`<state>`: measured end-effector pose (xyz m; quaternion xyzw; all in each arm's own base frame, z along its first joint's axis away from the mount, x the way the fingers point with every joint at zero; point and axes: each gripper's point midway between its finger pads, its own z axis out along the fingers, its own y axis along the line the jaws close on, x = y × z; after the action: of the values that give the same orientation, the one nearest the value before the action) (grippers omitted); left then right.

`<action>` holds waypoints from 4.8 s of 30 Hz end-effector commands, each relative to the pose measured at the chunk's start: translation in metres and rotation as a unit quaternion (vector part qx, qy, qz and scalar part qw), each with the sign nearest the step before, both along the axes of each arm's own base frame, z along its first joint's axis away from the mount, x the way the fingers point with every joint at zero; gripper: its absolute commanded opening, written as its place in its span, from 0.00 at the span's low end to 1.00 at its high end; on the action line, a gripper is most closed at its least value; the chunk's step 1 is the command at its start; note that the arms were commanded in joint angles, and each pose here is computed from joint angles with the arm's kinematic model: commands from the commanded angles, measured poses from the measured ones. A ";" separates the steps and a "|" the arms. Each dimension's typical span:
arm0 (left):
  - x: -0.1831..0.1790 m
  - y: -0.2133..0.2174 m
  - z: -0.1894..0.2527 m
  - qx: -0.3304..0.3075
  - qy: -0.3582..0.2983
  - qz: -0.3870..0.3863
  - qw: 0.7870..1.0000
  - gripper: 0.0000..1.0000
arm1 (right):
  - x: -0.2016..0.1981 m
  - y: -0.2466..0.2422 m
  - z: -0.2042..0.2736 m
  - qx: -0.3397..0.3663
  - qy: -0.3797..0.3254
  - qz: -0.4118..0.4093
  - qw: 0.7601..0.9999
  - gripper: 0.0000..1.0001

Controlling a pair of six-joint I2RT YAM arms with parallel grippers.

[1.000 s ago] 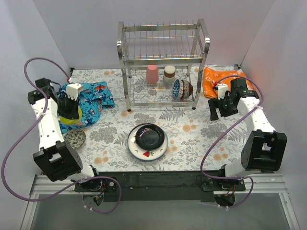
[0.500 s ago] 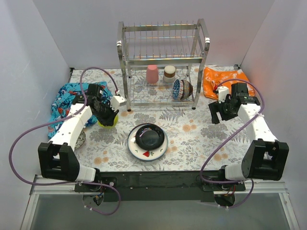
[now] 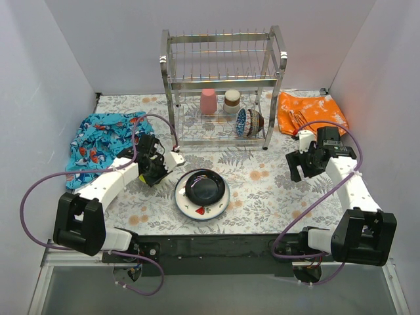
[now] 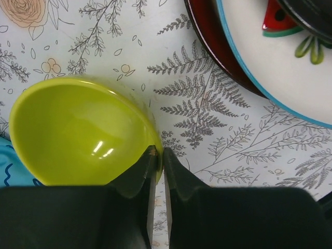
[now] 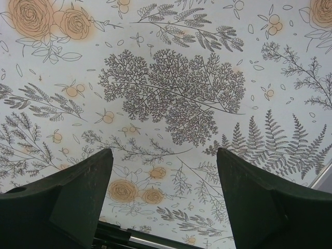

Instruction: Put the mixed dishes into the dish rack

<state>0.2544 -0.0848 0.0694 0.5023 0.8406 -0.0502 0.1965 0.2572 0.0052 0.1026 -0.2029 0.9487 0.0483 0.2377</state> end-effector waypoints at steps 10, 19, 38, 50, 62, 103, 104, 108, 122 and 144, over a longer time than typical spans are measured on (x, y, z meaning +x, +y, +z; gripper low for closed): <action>0.018 0.008 -0.005 0.023 -0.049 0.040 0.998 0.06 | 0.020 -0.003 0.008 0.000 -0.026 0.005 1.000 0.89; 0.016 0.010 -0.016 0.030 -0.038 0.044 0.998 0.04 | 0.027 -0.004 0.011 -0.002 -0.028 0.004 1.000 0.90; 0.031 -0.008 0.010 -0.012 -0.045 0.073 0.996 0.00 | 0.030 -0.008 0.011 -0.009 -0.028 -0.001 1.000 0.90; -0.006 -0.173 0.097 -0.214 -0.078 -0.175 0.958 0.00 | 0.032 -0.016 0.015 -0.030 -0.025 -0.009 0.999 0.89; 0.035 -0.286 0.097 -0.365 0.038 -0.163 0.916 0.00 | 0.021 -0.023 0.023 -0.051 -0.024 -0.017 0.998 0.89; 0.203 -0.288 0.147 -0.704 0.075 0.145 0.691 0.00 | -0.011 -0.048 0.006 -0.108 0.035 -0.044 0.993 0.89; 0.205 -0.288 0.148 -0.706 0.078 0.142 0.690 0.00 | -0.013 -0.048 0.004 -0.108 0.039 -0.044 0.992 0.89; 0.208 -0.287 0.140 -0.702 0.099 0.139 0.691 0.00 | -0.014 -0.047 0.000 -0.106 0.046 -0.042 0.992 0.89; 0.216 -0.270 0.101 -0.662 0.128 0.161 0.721 0.41 | 0.004 -0.043 -0.001 -0.092 0.039 -0.035 0.994 0.89; 0.138 -0.238 0.078 -0.388 -0.093 0.116 0.910 0.76 | 0.099 0.032 0.082 0.095 -0.235 0.073 0.965 0.90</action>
<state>0.4267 -0.3325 0.1669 0.2034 0.7610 -0.4361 0.4351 0.3038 0.0040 0.1207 -0.2187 0.9296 0.0555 0.2915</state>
